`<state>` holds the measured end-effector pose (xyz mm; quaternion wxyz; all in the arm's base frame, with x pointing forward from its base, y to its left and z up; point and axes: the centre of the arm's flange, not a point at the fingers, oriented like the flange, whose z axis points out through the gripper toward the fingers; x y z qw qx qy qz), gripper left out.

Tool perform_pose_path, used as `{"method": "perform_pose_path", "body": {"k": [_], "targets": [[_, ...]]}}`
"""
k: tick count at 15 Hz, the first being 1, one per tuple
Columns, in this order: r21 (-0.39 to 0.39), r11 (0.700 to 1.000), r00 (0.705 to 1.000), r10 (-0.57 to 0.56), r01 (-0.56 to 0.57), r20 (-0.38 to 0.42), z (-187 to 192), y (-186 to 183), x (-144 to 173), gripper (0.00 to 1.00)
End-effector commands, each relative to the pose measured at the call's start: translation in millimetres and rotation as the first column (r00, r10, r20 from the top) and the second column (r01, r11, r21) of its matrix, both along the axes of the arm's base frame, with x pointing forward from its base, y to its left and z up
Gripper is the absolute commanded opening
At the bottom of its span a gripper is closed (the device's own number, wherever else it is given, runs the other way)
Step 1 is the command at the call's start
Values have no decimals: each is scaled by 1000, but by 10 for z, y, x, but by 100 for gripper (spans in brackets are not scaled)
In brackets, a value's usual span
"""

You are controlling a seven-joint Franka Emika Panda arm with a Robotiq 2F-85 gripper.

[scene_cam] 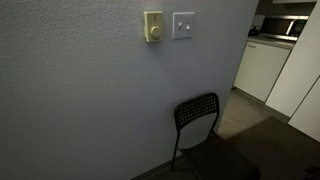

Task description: Turn on the light switch on the right then turn it off

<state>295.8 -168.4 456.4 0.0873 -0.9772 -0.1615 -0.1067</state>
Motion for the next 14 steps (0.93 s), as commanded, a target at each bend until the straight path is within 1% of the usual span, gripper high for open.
{"method": "perform_pose_path", "body": {"k": [1,3,5,7,9,10,12,14], "targets": [[-74,991,994,108,-108,-5,67,64,189,100],[-126,973,980,197,-195,2,131,157,292,100],[-182,941,956,292,-286,6,216,270,406,100],[-234,898,924,383,-372,0,298,380,512,100],[-275,846,882,471,-456,-16,365,497,613,100],[-291,816,857,515,-500,-25,399,551,656,100],[-318,749,799,600,-581,-44,447,667,752,100],[-342,675,735,674,-654,-74,490,790,843,100]]}}
